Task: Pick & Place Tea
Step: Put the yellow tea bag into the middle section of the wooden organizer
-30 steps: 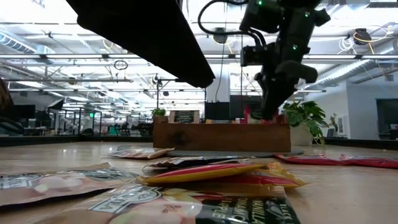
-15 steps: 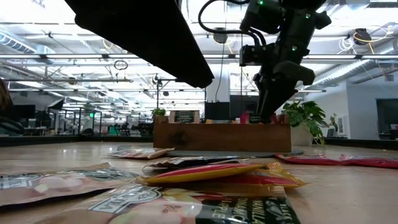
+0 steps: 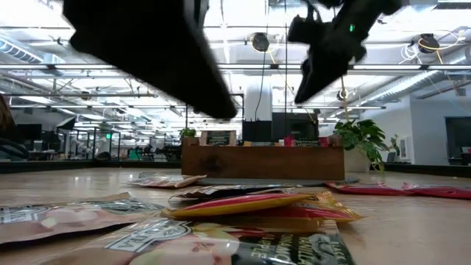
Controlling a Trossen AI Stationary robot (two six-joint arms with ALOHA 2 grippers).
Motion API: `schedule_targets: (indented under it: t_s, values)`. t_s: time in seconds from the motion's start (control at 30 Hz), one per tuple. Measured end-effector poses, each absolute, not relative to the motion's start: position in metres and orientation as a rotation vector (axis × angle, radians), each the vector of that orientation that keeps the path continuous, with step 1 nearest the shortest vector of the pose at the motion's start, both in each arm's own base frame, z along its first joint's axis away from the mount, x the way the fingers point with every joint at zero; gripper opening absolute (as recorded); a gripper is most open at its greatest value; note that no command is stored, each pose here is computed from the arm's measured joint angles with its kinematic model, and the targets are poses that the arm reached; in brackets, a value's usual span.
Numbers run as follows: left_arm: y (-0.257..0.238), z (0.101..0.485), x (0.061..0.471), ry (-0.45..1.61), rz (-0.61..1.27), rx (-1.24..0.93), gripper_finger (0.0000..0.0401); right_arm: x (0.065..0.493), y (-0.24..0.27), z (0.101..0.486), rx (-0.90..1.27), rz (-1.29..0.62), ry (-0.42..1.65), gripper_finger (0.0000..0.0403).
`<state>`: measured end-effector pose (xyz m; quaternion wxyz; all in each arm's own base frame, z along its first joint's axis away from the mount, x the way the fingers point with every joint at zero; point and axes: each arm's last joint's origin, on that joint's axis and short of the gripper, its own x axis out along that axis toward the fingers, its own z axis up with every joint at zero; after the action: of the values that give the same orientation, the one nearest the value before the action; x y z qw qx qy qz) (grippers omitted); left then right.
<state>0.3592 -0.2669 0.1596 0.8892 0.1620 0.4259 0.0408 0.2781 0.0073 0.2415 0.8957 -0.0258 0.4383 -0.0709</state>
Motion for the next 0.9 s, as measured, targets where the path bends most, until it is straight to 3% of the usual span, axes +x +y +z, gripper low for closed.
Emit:
schedule_targets:
  t_s: [0.17, 0.4, 0.53, 0.9]
  values:
    - [-0.268, 0.154, 0.36, 0.898, 0.021, 0.256, 0.0026, 0.273, 0.07, 0.236, -0.076, 0.078, 0.739, 0.0145]
    - [-0.269, 0.16, 0.375, 0.791, -0.044, 0.243, 0.0026, 0.256, 0.145, 0.176, -0.206, 0.336, 0.461, 0.0015]
    - [-0.254, 0.153, 0.382, 0.817, -0.007, 0.212, 0.0026, 0.254, 0.152, 0.152, -0.232, 0.339, 0.371, 0.0016]
    - [-0.22, 0.125, 0.381, 0.944, 0.106, 0.086, 0.0026, 0.267, 0.139, 0.118, -0.219, 0.274, 0.456, 0.0002]
